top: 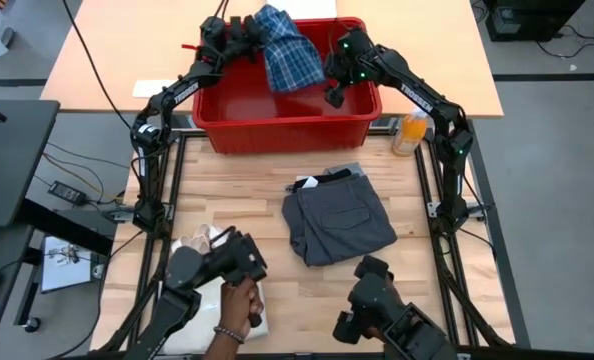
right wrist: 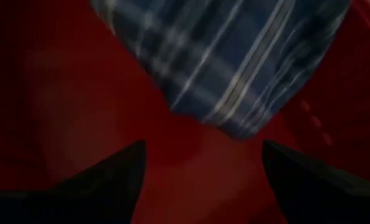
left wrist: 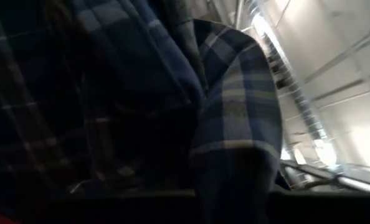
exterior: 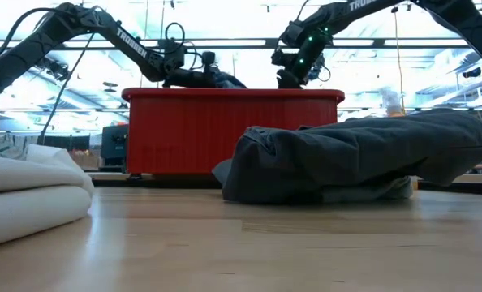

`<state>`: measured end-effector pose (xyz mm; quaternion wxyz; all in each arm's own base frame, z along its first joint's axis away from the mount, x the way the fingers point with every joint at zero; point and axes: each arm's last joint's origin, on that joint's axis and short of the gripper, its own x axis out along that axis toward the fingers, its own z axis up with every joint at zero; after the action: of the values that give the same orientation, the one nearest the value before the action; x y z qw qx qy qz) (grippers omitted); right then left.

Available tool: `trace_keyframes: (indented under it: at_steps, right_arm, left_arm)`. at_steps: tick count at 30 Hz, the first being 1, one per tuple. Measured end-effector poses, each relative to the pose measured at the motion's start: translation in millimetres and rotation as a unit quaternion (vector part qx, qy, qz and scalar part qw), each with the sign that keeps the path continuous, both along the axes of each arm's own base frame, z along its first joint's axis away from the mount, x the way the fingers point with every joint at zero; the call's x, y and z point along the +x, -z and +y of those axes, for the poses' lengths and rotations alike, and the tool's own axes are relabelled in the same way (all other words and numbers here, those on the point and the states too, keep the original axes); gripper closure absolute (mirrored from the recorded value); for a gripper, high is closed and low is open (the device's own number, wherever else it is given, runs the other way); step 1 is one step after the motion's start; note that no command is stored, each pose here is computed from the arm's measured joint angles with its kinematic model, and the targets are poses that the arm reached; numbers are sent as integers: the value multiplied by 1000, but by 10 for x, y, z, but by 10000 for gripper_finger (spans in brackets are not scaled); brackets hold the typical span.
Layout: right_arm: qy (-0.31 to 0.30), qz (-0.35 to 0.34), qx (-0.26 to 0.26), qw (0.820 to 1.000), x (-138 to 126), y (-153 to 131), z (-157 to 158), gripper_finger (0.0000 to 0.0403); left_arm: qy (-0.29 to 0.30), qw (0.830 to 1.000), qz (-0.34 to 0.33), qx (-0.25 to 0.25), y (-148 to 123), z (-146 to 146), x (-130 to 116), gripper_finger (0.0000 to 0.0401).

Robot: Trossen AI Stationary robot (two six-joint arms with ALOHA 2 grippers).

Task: Fold laundry
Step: Remove the blue shorts from the red organizer bin

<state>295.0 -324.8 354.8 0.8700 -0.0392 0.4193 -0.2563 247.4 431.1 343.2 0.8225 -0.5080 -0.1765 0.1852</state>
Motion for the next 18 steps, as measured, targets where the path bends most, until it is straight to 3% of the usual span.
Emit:
trace_keyframes:
  at_steps: [6,11,18]
  right_arm:
    - [11,48,-91,995,70,68,-57,96]
    - [-4,25,-171,985,201,13,-79,103]
    - [-1,-8,-306,952,425,-217,-1,104]
  left_arm:
    - [-4,999,-42,-9,-68,-3,-10,386]
    - [8,997,-81,-10,-171,-42,23,386]
    - [15,996,-74,40,-704,-168,101,386]
